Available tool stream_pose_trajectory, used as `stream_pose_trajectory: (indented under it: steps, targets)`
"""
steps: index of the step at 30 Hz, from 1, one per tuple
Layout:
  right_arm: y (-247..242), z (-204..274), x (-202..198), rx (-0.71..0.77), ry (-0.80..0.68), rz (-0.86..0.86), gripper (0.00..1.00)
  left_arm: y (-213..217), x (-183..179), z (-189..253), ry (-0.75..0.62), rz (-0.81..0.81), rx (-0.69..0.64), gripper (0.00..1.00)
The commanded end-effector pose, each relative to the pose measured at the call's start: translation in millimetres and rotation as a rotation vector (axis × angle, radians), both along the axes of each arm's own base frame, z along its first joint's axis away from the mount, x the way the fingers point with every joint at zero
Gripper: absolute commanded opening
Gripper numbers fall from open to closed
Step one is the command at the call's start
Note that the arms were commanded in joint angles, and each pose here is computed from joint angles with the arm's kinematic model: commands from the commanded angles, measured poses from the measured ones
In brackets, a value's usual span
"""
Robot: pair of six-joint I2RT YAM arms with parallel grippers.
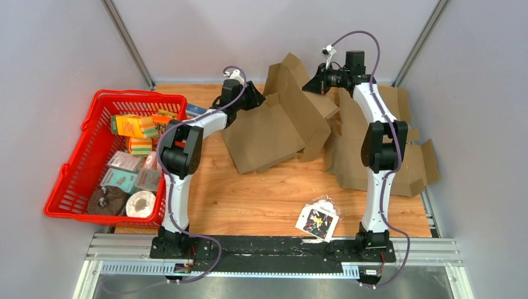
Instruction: Fold the paper box
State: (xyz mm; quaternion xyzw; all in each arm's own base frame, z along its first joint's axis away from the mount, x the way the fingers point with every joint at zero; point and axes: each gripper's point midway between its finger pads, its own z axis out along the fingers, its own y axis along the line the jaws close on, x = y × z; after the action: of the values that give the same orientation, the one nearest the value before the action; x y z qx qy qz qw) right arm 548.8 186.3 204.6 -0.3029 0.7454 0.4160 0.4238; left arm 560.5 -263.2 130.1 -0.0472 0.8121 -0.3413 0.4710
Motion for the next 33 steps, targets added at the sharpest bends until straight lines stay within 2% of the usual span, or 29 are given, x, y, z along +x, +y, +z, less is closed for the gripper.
stream_pose_trajectory:
  steps: [1, 4, 8, 13, 20, 24, 33]
  targets:
    - [-12, -48, 9, -0.056, 0.056, -0.065, 0.0, -14, 24, 17, -0.045, 0.047, -0.08, 0.5]
    - [-12, -48, 8, -0.025, 0.071, -0.066, 0.0, -26, 32, 16, -0.063, 0.085, -0.112, 0.5]
    - [-12, -52, 2, -0.016, 0.083, -0.072, 0.0, -16, 44, -19, 0.043, 0.253, -0.075, 0.44]
    - [-10, -47, -3, 0.005, 0.072, -0.067, 0.0, -23, 60, -18, 0.024, 0.292, -0.13, 0.38]
    - [-8, -51, -6, 0.011, 0.08, -0.049, 0.0, -44, 72, -26, -0.004, 0.219, -0.177, 0.52]
    - [-7, -46, -8, 0.022, 0.07, -0.034, 0.0, -32, 74, -32, 0.003, 0.274, -0.131, 0.55]
    - [-6, -39, -9, 0.028, 0.053, -0.023, 0.0, -66, 85, -30, -0.032, 0.145, -0.257, 0.56]
